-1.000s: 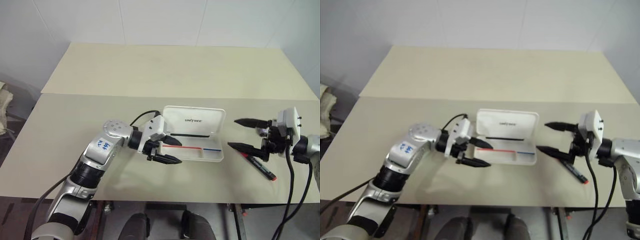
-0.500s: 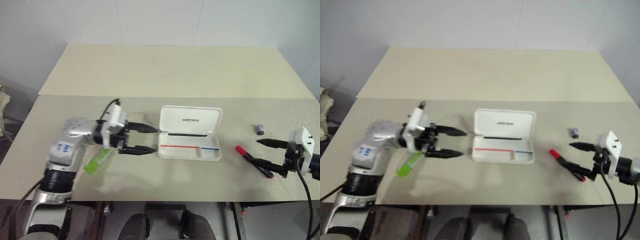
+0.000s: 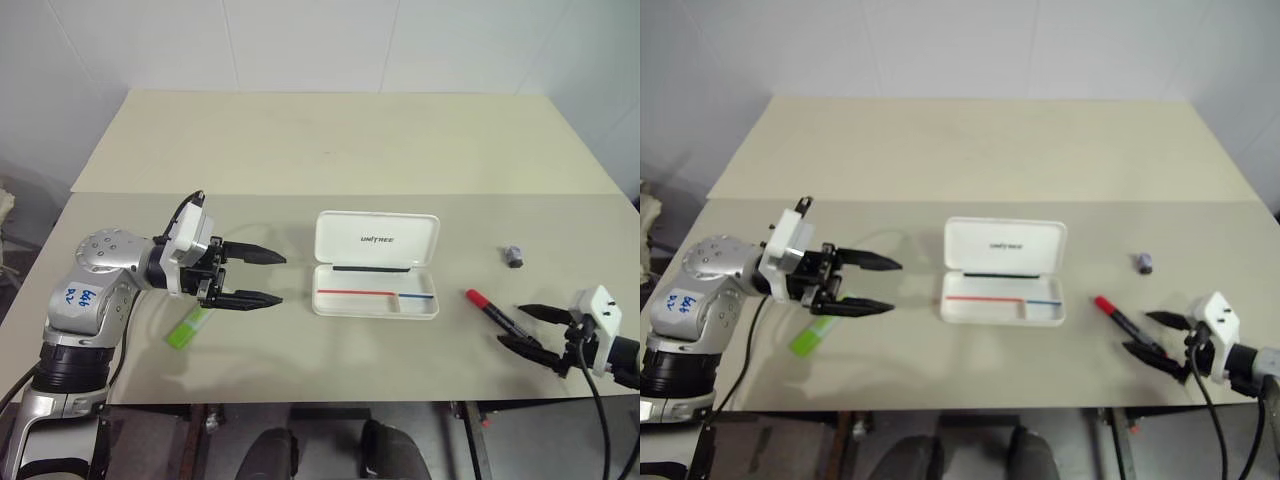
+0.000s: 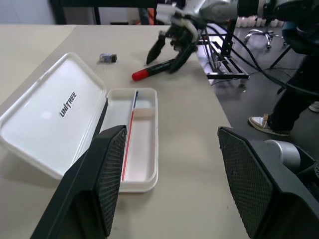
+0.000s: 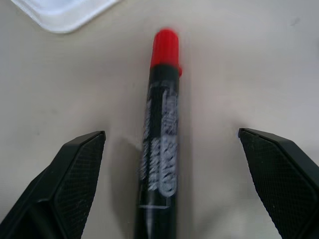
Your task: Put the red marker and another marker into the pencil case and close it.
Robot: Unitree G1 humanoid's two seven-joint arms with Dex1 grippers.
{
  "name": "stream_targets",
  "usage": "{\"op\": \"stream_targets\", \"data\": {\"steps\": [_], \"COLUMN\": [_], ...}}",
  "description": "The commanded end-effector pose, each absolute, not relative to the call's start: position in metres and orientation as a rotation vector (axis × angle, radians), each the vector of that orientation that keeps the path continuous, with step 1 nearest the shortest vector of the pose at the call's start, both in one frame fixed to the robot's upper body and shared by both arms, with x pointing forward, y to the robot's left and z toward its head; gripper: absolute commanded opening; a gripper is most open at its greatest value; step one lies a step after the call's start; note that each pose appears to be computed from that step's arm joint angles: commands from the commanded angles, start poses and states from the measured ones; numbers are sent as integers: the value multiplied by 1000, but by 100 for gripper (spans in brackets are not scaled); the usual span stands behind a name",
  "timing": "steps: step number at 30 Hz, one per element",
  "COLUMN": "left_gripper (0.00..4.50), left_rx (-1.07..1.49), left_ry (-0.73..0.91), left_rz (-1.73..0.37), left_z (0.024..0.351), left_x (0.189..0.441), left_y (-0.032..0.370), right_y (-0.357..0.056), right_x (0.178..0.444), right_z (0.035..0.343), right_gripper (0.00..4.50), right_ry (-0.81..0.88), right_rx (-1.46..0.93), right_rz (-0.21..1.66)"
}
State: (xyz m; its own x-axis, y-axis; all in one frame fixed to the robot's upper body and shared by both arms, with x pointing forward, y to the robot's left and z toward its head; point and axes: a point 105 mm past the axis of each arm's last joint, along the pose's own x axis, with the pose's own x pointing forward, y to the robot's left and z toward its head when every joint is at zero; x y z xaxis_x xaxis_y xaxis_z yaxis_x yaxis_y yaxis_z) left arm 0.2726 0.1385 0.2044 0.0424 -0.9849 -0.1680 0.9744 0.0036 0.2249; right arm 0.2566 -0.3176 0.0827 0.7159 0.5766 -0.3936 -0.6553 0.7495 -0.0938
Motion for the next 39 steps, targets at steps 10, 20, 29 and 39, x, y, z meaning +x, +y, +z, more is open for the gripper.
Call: {"op": "stream_targets", "data": {"steps": [10, 20, 29, 39], "left_gripper": [317, 317, 317, 317], "left_rx": [336, 338, 340, 349], "left_ry": [-103, -93, -85, -90], "left_rz": [-1483, -1431, -1369, -1349], "left_z": [218, 209, 204, 198], "left_x": [272, 275, 278, 270], "left_y": [145, 153, 165, 161], "right_y": [-310, -295, -201, -123], "right_x": [267, 309, 300, 299], "right_z": [78, 152, 193, 163], "right_gripper": [61, 61, 61, 61], "right_ry": [293, 1, -120, -94], "right_rx": [-274, -433, -483, -495], "right_rz": [713, 778, 1188, 1480]}}
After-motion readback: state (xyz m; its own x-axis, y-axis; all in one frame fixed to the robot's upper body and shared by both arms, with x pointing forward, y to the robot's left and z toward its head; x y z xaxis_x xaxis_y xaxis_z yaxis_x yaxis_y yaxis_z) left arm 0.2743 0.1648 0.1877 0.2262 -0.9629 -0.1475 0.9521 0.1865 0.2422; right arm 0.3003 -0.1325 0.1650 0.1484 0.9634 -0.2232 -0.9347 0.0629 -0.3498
